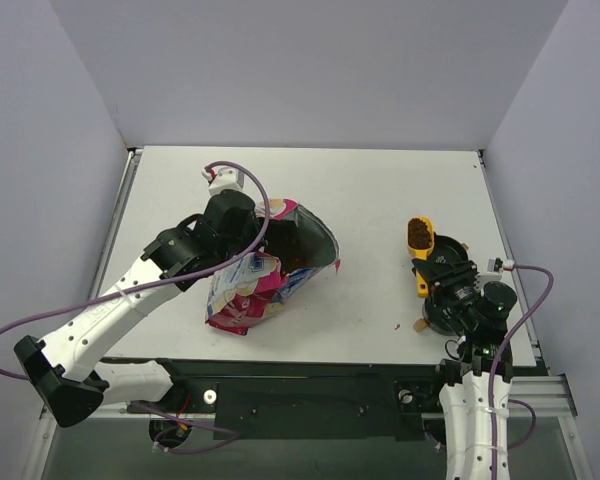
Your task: Serve the pet food
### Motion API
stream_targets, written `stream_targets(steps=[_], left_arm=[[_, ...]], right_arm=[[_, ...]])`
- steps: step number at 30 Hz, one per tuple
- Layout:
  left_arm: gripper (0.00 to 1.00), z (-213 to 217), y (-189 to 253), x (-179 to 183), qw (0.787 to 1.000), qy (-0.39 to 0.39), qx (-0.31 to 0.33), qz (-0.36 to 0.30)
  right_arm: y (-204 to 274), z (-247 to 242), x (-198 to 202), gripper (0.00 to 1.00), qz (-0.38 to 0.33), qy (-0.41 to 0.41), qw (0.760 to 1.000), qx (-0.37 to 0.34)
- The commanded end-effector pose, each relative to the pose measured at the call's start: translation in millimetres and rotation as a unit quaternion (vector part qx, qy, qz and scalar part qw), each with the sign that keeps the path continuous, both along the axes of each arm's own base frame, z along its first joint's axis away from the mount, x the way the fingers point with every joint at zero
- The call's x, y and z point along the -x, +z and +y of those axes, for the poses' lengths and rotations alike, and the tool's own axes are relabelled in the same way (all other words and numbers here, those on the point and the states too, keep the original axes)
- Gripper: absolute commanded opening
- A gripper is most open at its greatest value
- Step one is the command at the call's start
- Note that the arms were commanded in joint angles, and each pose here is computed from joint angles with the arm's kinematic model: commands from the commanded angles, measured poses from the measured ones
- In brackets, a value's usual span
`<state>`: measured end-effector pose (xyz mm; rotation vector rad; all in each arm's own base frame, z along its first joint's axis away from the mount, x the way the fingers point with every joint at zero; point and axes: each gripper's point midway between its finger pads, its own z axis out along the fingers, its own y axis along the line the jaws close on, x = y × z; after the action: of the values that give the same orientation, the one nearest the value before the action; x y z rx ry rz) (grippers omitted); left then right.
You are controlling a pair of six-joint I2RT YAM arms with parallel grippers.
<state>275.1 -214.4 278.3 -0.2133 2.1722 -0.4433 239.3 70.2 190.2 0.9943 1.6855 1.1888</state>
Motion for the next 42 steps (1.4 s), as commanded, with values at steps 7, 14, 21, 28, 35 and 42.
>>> stream_targets(steps=[7, 14, 21, 28, 35, 42], left_arm=[[0.0, -9, 43, 6, 0.996, -0.02, 0.077, -0.048], [0.0, -9, 49, 6, 0.996, -0.025, 0.073, -0.052], [0.0, -7, 44, 8, 0.996, -0.025, 0.07, -0.049], [0.0, -5, 43, 10, 0.996, -0.025, 0.069, -0.05], [0.0, -4, 46, 7, 0.996, -0.021, 0.069, -0.054], [0.0, -7, 46, 7, 0.996, -0.023, 0.072, -0.052]], right_arm=[[-6, -30, -4, 0.0, -0.015, -0.085, 0.995, 0.046], [-38, -45, -1, 0.0, 0.042, -0.119, 0.99, 0.068], [-59, -56, 3, 0.0, 0.102, -0.134, 0.982, 0.086], [-67, -66, 6, 0.0, 0.165, -0.135, 0.972, 0.099], [-84, -67, 15, 0.0, 0.255, -0.103, 0.954, 0.117], [-82, -66, 31, 0.0, 0.342, -0.068, 0.928, 0.129]])
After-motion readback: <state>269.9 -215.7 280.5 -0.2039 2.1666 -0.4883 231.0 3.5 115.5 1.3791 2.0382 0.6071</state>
